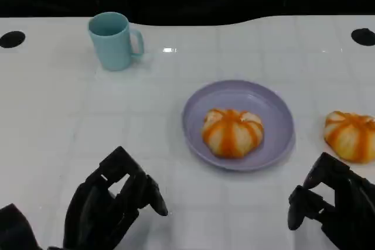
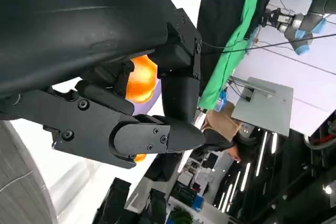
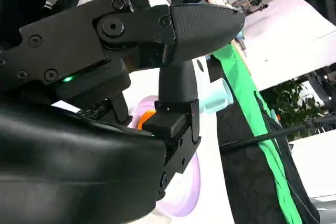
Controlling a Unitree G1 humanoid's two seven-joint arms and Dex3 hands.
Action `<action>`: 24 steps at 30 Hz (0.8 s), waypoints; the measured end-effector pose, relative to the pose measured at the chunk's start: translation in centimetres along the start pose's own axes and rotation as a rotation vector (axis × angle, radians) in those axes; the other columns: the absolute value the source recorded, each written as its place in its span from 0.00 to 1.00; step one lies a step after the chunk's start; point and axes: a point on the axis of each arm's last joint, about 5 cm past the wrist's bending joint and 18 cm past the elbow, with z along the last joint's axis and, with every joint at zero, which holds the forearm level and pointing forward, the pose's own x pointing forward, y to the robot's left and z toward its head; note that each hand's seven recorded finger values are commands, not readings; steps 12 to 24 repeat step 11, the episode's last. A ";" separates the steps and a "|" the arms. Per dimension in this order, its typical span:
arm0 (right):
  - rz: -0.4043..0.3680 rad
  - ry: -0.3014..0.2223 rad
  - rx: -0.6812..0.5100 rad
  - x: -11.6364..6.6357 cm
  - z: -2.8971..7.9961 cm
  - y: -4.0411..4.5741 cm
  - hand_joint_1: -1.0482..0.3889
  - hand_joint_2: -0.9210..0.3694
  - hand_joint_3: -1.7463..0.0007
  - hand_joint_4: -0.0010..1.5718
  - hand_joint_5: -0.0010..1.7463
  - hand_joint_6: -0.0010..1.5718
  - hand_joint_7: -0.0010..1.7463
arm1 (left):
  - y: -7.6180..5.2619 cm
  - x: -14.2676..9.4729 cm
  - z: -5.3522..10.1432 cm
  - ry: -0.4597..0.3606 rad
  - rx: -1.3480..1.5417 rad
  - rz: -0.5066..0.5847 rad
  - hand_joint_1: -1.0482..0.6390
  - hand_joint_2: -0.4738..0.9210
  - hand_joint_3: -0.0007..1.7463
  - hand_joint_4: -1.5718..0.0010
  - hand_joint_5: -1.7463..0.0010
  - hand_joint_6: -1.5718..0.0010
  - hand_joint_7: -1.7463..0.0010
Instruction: Grasp the bread from the table and place it into the plate.
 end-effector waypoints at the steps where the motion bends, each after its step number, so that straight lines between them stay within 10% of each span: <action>1: 0.001 0.001 0.000 0.0 0.0 -0.01 0.32 0.00 0.80 0.47 1.00 0.39 0.91 | 0.1 0.1 0.0 0.000 0.002 -0.006 0.29 1.00 0.25 0.50 0.00 0.66 0.00; 24: 0.002 0.000 0.000 0.1 0.0 -0.01 0.31 0.00 0.80 0.48 1.00 0.39 0.91 | 0.3 0.1 -0.1 0.010 0.003 -0.002 0.29 1.00 0.25 0.50 0.00 0.67 0.00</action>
